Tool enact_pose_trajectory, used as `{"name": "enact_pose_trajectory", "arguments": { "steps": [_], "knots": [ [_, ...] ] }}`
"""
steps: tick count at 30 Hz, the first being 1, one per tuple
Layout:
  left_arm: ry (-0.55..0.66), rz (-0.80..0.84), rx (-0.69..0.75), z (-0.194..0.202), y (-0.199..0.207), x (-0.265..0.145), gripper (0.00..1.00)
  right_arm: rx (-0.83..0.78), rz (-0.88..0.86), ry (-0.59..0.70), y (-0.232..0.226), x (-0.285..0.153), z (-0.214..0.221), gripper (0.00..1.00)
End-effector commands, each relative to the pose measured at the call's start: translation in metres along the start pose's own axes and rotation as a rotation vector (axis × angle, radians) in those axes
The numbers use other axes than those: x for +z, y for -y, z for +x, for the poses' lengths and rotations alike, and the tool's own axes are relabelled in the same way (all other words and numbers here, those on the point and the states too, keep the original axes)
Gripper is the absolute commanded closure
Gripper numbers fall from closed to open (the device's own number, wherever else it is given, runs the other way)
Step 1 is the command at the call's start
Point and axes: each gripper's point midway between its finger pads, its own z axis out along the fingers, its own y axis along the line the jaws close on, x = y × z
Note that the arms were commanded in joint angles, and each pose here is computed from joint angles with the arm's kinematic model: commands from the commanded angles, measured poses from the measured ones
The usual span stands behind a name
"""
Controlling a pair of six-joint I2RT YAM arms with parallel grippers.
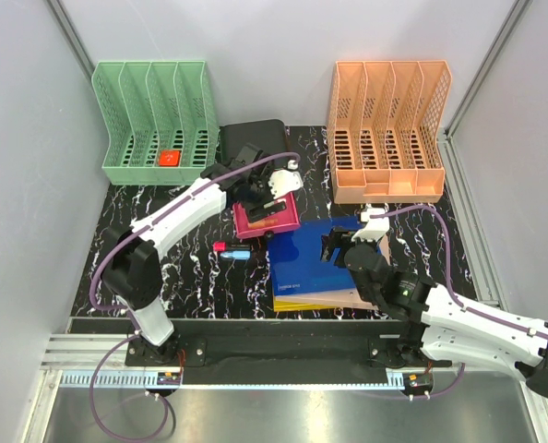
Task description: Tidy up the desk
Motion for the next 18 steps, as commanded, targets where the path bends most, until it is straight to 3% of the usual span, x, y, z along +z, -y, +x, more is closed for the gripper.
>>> {"name": "enact_pose_trajectory", "arguments": {
  "steps": [1, 6, 9, 10, 13, 14, 16, 18],
  "knots": [
    [0.121, -0.105, -0.011, -0.035, -0.029, -0.034, 0.17, 0.038, 0.019, 0.043, 0.001, -0.001, -0.010, 0.20],
    [0.233, -0.176, -0.036, -0.064, -0.047, -0.080, 0.11, 0.033, 0.017, 0.029, 0.001, 0.001, -0.005, 0.20],
    [0.338, -0.280, -0.102, -0.083, -0.082, -0.115, 0.10, 0.031, 0.013, 0.014, -0.001, 0.003, 0.001, 0.19],
    [0.400, -0.357, -0.174, -0.088, -0.111, -0.130, 0.08, 0.031, 0.005, 0.009, -0.003, 0.004, 0.003, 0.20],
    [0.440, -0.471, -0.285, -0.084, -0.159, -0.141, 0.05, 0.028, -0.014, -0.019, -0.011, 0.007, 0.011, 0.20],
    [0.401, -0.456, -0.299, -0.079, -0.166, -0.116, 0.05, 0.020, -0.016, -0.032, -0.013, 0.009, 0.015, 0.20],
    [0.351, -0.512, -0.336, -0.072, -0.188, -0.114, 0.06, 0.023, -0.038, -0.041, -0.019, 0.012, 0.018, 0.20],
    [0.291, -0.493, -0.359, -0.062, -0.194, -0.081, 0.06, 0.016, -0.061, -0.064, -0.027, 0.015, 0.024, 0.20]
  ]
}}
